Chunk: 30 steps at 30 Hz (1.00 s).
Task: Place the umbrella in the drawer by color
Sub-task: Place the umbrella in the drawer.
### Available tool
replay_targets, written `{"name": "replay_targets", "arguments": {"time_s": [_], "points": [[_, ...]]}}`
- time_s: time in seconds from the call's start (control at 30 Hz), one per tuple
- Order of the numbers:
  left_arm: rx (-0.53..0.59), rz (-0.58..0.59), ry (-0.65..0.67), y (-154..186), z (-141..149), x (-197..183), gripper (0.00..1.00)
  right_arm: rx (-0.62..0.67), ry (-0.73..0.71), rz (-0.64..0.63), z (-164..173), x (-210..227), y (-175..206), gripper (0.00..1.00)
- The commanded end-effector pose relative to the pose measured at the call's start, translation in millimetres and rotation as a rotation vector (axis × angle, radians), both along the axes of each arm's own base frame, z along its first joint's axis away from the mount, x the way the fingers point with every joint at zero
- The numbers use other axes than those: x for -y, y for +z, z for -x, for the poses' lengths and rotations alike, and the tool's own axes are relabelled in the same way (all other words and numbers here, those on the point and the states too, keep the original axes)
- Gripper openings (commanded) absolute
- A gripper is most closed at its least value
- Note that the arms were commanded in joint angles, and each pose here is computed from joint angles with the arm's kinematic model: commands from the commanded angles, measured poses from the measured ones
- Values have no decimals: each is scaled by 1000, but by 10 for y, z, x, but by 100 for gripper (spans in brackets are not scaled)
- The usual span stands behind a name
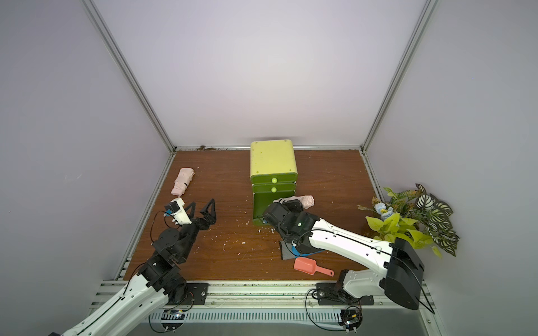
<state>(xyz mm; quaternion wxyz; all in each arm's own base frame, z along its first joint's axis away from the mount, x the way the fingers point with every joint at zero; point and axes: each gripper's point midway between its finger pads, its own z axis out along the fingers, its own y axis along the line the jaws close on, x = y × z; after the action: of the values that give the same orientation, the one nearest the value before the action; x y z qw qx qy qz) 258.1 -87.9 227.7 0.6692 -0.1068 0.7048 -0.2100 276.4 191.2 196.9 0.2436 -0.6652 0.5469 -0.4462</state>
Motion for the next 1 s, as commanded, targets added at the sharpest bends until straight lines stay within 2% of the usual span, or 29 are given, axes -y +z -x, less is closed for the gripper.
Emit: {"name": "replay_targets", "arguments": {"time_s": [0.0,0.1,0.3,0.57,0.73,0.83,0.97], "points": [[0,-23,6,39,-6,2,99,15,13,-4,-163,-296,-22,0],[11,-16,7,58,13,-12,99,-61,16,-26,-197,-486,-196,0],[50,16,37,95,73,-110,99,-234,104,-189,-107,-922,-453,0],[53,24,46,92,77,-130,99,-315,72,-272,-58,-997,-690,39],[41,16,46,74,58,-117,99,-311,40,-298,-68,-893,-647,62],[40,14,49,69,53,-118,99,-282,33,-317,-73,-824,-527,69],[35,10,54,48,40,-120,99,-237,31,-423,-59,-825,-263,71]]}}
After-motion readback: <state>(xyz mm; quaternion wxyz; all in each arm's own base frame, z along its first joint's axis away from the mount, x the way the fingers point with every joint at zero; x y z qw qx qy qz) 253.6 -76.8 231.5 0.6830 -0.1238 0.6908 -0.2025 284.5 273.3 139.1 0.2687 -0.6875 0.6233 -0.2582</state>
